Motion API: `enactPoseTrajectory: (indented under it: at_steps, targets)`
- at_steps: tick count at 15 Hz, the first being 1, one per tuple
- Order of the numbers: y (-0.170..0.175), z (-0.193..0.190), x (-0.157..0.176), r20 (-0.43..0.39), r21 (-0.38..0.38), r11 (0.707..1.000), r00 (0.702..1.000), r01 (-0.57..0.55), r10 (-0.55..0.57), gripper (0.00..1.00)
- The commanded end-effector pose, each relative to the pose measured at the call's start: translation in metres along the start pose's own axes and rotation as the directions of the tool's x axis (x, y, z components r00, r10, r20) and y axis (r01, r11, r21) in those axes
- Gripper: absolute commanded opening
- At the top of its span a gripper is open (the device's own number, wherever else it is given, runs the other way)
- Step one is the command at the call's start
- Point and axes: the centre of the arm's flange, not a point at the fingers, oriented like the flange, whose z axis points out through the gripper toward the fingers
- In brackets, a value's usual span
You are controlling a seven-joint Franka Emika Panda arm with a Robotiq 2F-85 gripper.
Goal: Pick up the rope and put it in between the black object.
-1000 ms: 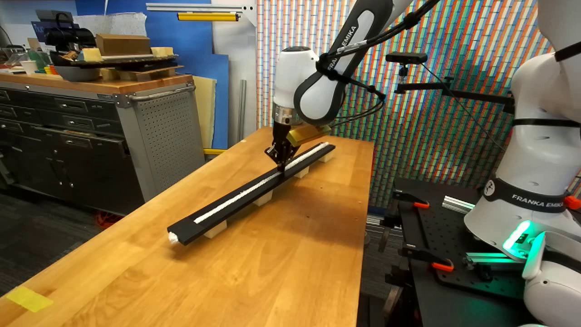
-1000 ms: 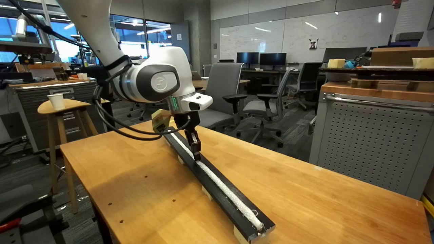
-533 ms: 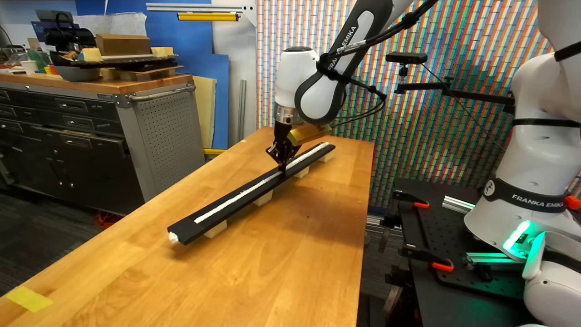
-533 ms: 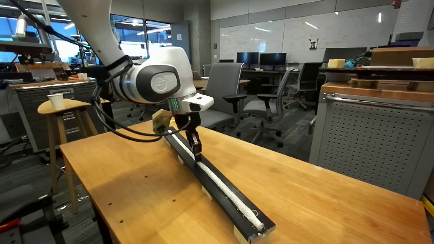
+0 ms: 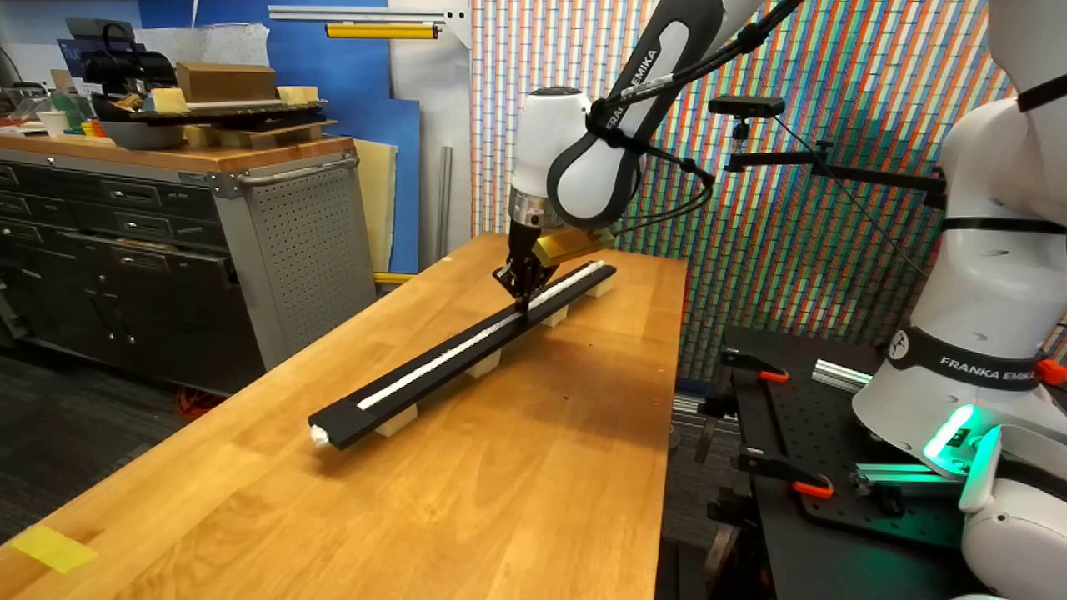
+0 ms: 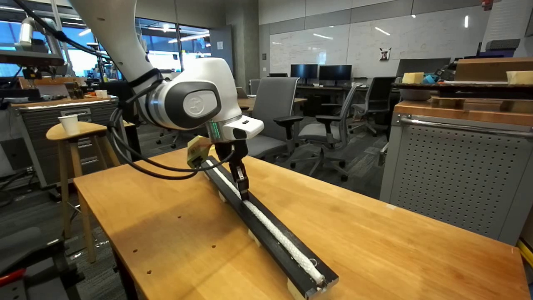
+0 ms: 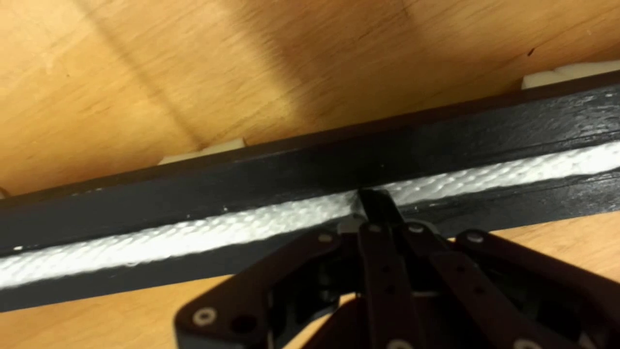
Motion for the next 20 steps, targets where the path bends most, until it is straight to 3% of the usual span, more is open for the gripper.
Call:
enactPoseTrajectory:
  at_steps: [1,20]
  targets:
    - [0.031,0.011,-0.005,0.005,-0.004,1.000,1.000,-0.018,0.018,0.00]
    - [0.076,0.012,-0.003,-0.011,0.006,0.994,0.994,-0.107,0.107,0.00]
